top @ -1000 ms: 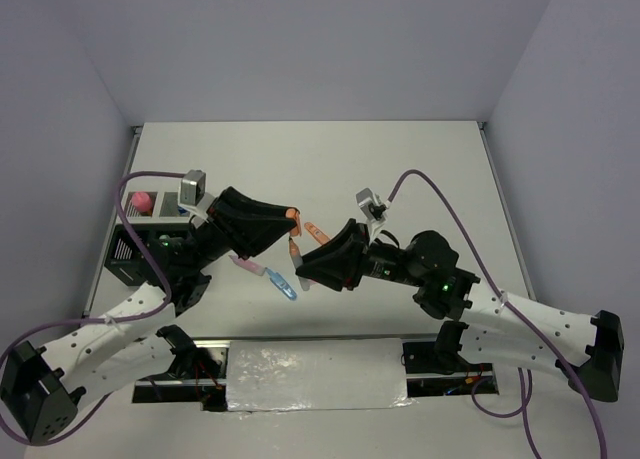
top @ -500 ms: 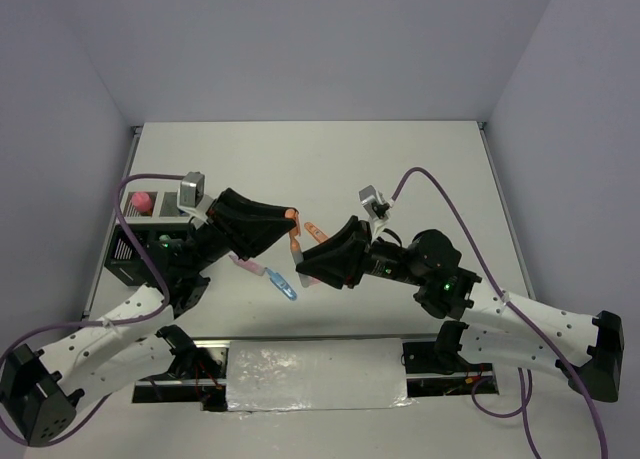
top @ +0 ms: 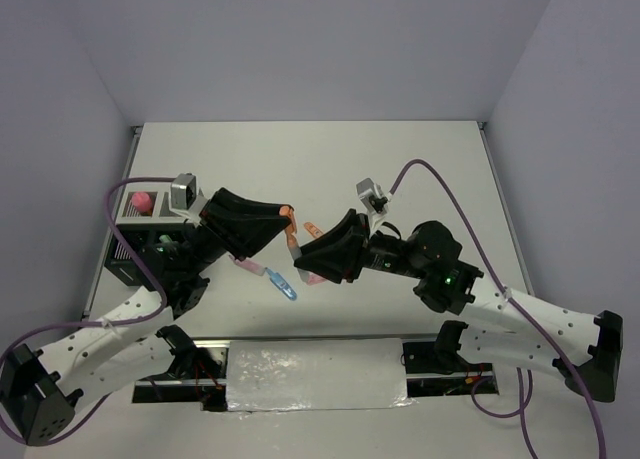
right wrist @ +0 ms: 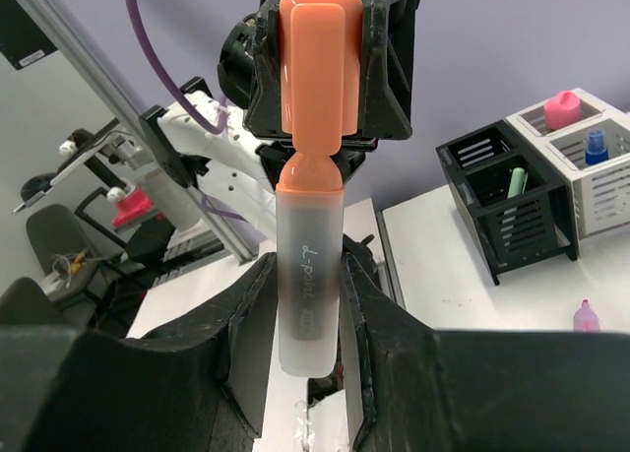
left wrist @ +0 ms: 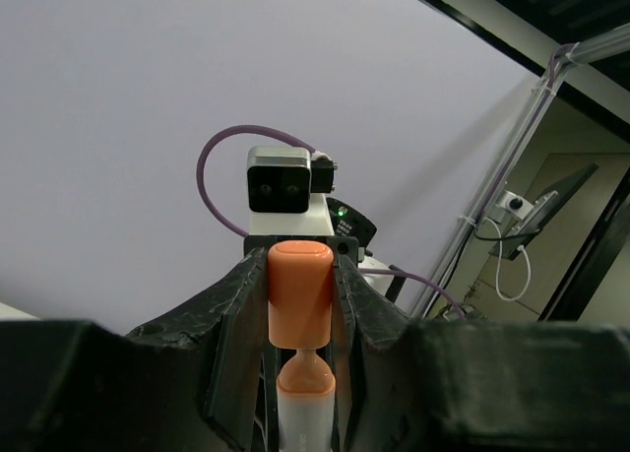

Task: Sort the stationery into containers
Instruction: Close the pen cap on the pen.

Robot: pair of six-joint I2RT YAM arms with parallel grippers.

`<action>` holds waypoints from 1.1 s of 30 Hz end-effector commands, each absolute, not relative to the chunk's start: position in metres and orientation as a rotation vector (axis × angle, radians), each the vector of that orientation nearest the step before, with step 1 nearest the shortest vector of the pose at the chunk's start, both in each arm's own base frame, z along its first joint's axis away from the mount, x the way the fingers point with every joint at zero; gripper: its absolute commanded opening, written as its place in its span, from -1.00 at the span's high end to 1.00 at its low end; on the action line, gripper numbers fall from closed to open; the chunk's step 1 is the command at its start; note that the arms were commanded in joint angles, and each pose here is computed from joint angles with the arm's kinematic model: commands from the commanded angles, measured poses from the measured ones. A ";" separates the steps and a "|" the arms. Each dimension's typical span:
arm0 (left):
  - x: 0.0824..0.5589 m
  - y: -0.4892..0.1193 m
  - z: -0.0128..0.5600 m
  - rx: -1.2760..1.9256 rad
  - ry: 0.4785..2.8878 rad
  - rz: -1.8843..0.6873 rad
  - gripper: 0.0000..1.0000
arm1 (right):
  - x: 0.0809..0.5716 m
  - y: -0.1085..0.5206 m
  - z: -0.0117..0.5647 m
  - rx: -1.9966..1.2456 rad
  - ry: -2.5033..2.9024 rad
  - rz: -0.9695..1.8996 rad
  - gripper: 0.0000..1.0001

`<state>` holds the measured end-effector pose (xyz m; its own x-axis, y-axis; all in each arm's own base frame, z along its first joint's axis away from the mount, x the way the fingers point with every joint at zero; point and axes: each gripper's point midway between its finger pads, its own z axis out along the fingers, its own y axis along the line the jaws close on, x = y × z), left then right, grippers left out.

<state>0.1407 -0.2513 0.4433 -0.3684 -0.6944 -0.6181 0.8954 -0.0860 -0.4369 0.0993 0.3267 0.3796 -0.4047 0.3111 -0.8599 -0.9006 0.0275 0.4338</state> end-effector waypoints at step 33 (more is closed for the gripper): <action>0.132 -0.258 0.452 0.393 0.944 -1.669 0.95 | 0.119 0.310 0.447 -0.607 1.145 1.467 0.95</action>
